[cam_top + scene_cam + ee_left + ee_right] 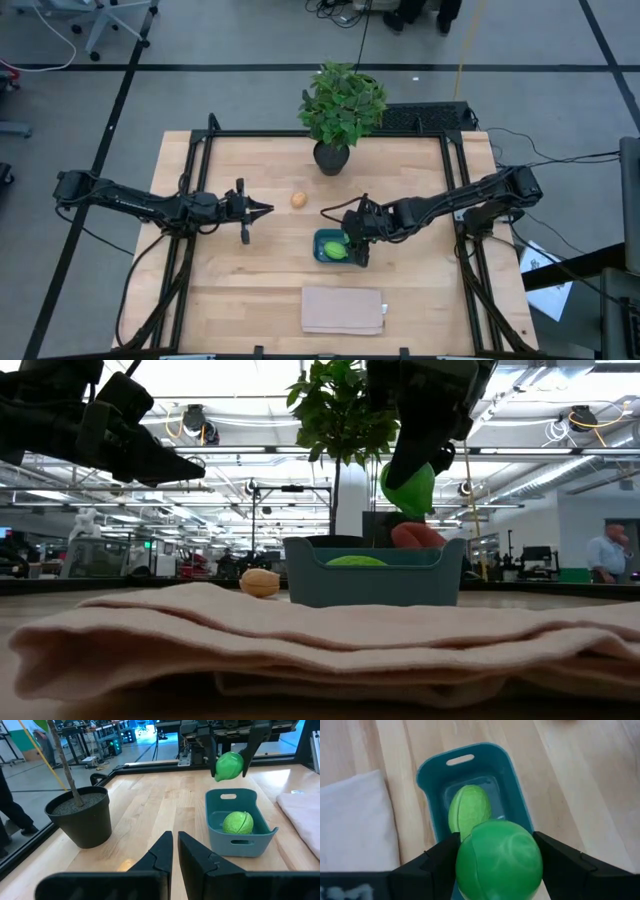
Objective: Pick and placing Produce into tupperware
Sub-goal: Put the green pear into the blue bin
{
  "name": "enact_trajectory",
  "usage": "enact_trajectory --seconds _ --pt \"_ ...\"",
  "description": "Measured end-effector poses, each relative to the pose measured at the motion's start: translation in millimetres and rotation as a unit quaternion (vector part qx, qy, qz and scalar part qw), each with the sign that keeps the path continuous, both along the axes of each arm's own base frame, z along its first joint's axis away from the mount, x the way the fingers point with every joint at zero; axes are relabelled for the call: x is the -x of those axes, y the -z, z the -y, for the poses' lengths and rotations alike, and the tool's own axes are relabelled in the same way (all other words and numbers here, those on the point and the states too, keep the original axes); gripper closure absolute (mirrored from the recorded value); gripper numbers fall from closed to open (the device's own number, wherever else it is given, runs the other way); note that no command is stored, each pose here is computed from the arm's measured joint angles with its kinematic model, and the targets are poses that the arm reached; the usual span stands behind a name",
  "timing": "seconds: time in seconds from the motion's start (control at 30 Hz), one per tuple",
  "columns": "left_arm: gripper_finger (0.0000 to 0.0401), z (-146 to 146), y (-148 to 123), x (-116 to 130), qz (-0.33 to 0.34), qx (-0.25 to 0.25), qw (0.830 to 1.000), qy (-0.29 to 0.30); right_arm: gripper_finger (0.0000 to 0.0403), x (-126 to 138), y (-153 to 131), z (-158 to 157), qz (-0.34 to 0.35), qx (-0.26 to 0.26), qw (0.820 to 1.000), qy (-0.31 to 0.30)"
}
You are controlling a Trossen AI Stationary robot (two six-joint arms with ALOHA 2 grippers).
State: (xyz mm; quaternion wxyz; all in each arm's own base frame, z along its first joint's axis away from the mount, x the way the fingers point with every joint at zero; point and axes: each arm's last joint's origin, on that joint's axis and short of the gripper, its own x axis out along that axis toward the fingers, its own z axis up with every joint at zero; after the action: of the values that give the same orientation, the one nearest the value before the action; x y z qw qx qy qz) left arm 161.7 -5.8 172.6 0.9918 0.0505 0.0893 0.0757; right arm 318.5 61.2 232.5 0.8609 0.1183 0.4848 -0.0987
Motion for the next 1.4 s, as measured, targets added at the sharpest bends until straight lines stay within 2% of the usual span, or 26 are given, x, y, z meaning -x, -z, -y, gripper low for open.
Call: enact_trajectory --seconds 0.2,0.4,0.53,0.7,0.93,1.23,1.4 --pt "0.0368 0.0 0.0 0.0 0.000 0.000 1.000 0.000 0.0188 -4.1 -8.7 -8.7 0.009 -0.002 1.000 -0.011" --pt "0.0368 0.0 0.1 0.0 0.000 0.000 1.000 0.000 0.0188 -22.8 -4.2 -7.8 -0.090 0.033 0.995 -0.011" --pt "0.0368 0.0 0.1 0.0 0.000 0.000 1.000 0.000 0.0185 -38.8 -5.1 -14.1 -0.148 0.052 0.987 -0.035" --pt "0.0368 0.0 0.6 0.1 -0.003 0.000 1.000 0.000 0.0181 -49.0 -4.5 -14.6 -0.202 0.080 0.976 -0.028" --pt "0.0368 0.0 1.4 0.2 -0.007 -0.001 1.000 0.000 0.0180 -54.2 3.1 -16.4 -0.223 0.076 0.972 0.000" --pt "0.0368 0.0 2.3 0.4 -0.012 -0.001 1.000 0.000 0.0180 -55.3 4.4 -23.9 -0.206 0.063 0.976 0.002" --pt "0.0368 0.0 2.5 0.4 -0.013 -0.001 1.000 0.000 0.0179 -58.3 12.0 -27.5 -0.191 0.036 0.981 -0.004"
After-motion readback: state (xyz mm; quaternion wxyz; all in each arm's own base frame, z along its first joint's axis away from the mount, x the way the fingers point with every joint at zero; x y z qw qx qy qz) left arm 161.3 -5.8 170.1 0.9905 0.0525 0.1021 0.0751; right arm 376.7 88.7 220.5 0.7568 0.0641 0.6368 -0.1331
